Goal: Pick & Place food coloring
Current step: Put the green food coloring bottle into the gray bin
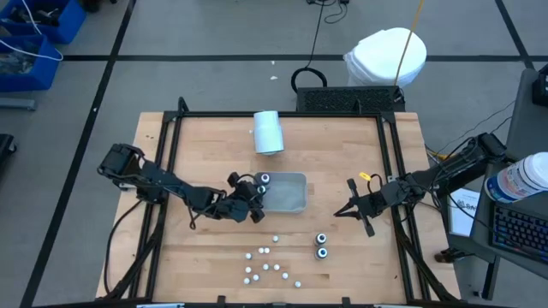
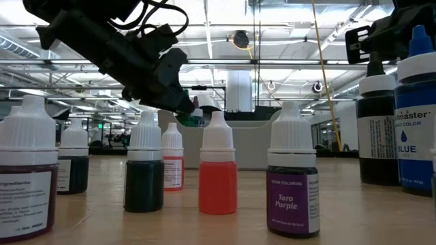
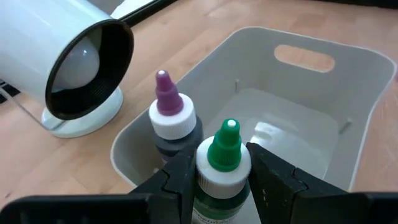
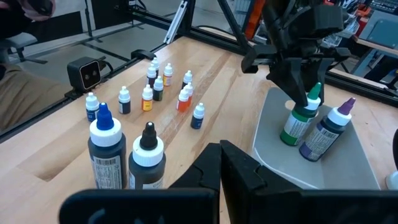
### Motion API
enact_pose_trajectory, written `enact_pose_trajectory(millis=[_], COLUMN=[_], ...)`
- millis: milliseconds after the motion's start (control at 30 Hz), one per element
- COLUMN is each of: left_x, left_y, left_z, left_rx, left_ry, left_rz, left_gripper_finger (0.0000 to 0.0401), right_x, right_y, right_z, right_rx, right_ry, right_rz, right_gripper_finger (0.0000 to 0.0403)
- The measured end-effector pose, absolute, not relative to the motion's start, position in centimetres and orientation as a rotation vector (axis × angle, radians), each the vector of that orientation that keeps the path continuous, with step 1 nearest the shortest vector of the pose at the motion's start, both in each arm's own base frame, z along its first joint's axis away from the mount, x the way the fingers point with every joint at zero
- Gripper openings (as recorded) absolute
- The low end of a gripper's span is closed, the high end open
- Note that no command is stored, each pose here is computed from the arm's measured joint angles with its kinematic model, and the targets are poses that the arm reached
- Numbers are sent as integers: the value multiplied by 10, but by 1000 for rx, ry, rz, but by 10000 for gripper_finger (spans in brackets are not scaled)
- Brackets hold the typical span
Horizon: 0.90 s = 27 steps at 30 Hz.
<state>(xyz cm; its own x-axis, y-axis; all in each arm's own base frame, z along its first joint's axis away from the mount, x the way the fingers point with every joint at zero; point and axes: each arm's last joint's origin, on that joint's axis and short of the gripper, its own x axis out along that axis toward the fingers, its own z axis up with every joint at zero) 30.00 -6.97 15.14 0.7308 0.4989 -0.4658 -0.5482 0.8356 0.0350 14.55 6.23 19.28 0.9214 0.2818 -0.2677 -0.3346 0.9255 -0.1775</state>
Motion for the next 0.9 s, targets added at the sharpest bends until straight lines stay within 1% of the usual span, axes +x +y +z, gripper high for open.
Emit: enact_pose_trajectory(millis=[267, 333, 433, 600, 700, 800, 900], left_x=[294, 294, 295, 295, 296, 296, 297], left_y=[-68, -68, -69, -67, -66, -66, -67], left_z=[145, 145, 145, 144, 145, 149, 166], left_rx=[-130, -140, -155, -146, -134, -104, -88], left_ry=[491, 489, 489, 490, 494, 486, 422], left_rz=[590, 587, 562, 569, 566, 540, 489], left_gripper_finger=[128, 134, 158, 219, 248, 270, 286], right_x=[146, 146, 146, 145, 146, 145, 145], right_y=[62, 62, 62, 62, 62, 62, 62], right_z=[193, 193, 193, 193, 193, 193, 192], right_rx=[-223, -223, -223, -216, -216, -216, -219], right_ry=[241, 241, 241, 241, 241, 242, 249], right_rz=[319, 319, 319, 319, 318, 319, 319], right_gripper_finger=[0, 0, 0, 0, 0, 0, 0])
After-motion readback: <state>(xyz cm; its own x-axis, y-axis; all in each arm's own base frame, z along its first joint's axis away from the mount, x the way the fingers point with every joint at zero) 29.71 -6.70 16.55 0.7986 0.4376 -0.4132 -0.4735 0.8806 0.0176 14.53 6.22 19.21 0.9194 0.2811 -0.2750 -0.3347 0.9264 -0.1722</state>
